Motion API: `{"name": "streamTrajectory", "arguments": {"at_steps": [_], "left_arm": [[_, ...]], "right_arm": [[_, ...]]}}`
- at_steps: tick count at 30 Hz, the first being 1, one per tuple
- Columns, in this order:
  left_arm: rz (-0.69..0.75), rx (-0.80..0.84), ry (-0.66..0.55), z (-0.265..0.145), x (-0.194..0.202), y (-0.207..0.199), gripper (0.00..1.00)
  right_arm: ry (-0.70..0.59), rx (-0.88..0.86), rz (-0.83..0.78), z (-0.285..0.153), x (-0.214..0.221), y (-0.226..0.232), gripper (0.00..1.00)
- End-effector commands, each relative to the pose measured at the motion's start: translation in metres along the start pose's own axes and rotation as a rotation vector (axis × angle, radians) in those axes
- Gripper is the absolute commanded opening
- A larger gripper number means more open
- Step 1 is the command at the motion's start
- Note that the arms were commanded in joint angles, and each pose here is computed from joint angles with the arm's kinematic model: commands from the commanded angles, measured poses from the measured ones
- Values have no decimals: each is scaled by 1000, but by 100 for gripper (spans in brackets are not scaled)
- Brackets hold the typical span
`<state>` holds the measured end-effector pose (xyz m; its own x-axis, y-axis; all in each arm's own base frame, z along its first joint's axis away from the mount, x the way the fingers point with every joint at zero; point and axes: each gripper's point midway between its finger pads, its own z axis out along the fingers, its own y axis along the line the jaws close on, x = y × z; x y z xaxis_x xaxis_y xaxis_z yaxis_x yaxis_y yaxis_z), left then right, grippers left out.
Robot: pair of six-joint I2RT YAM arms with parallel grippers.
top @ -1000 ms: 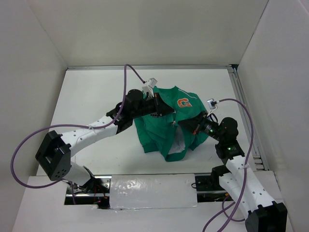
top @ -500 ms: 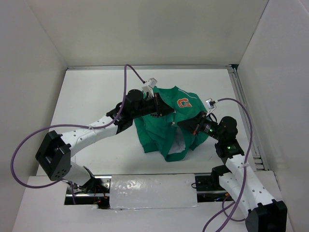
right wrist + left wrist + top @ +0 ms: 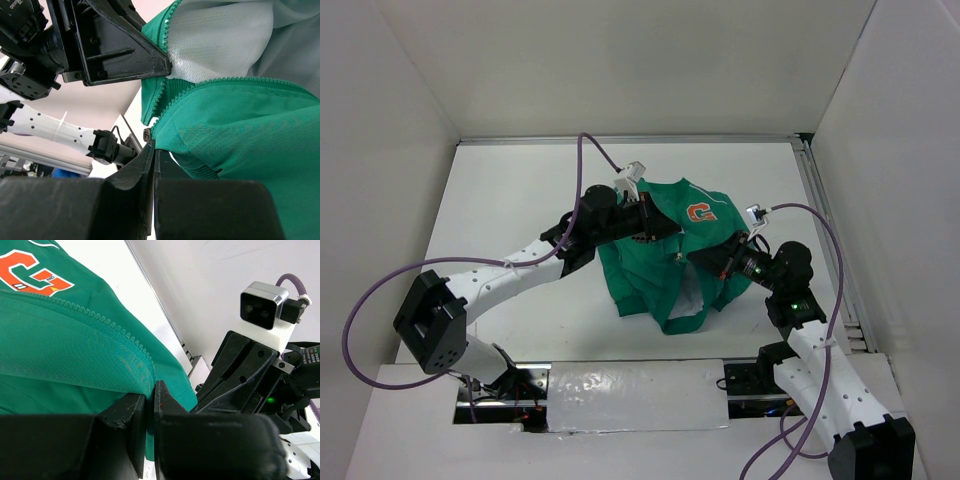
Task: Zip up the jacket
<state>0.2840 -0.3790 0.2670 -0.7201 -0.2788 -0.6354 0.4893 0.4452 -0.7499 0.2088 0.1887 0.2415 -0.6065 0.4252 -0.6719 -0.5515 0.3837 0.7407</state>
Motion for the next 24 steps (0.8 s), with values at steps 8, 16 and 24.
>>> {"name": "streamTrajectory", "arguments": {"at_steps": [8, 16, 24], "left_arm": [[70, 100, -56, -5, -16, -28, 0], [69, 99, -61, -5, -17, -26, 0], [89, 169, -63, -16, -12, -38, 0]], "right_arm": [[-43, -48, -41, 0, -21, 28, 0], [-37, -52, -50, 0, -24, 31, 0], [-11, 11, 12, 7, -24, 17, 0]]}}
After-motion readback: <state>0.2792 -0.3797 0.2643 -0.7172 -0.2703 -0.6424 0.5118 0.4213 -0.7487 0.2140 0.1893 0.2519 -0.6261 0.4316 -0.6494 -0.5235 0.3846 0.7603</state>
